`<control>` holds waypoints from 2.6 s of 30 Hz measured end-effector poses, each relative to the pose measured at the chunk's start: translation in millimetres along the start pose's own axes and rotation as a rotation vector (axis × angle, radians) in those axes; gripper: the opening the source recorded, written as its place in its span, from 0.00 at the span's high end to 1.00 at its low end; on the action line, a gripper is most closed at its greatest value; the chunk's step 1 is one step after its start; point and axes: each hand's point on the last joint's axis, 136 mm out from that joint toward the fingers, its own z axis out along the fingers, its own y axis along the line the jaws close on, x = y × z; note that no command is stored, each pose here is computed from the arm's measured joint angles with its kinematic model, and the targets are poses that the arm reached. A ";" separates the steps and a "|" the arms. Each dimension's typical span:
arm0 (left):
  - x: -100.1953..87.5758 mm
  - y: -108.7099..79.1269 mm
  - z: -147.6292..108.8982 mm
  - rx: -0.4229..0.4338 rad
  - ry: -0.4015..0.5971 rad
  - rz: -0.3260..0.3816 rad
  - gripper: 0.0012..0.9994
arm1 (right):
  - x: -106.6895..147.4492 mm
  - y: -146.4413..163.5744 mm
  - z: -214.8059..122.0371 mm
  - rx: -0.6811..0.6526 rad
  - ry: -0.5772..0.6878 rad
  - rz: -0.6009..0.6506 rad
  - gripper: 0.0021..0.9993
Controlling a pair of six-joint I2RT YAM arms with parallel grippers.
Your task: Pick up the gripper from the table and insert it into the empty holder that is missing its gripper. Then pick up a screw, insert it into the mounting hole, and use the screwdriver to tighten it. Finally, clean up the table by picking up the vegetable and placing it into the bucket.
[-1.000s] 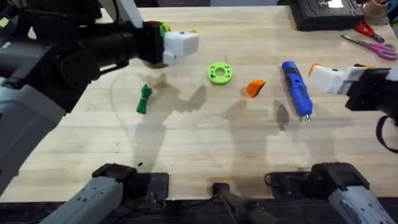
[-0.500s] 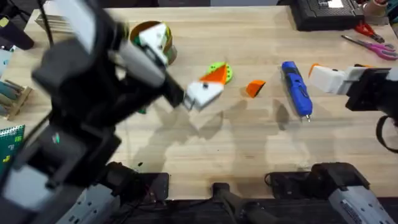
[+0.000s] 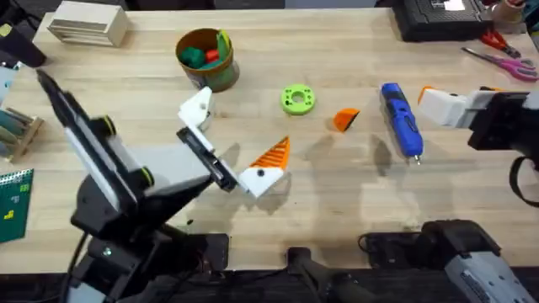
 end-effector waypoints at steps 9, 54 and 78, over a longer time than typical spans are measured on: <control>25.5 -0.8 -7.5 -0.024 0.023 -0.088 0.01 | 0.0 0.0 0.1 0.000 0.000 0.000 0.08; 47.9 -2.2 -8.8 -0.026 0.113 -0.142 0.01 | 4.5 11.9 9.4 -0.069 0.049 -0.023 0.08; 47.9 -2.2 -8.8 -0.026 0.113 -0.142 0.01 | 73.7 87.0 132.2 -0.279 0.565 -0.315 0.13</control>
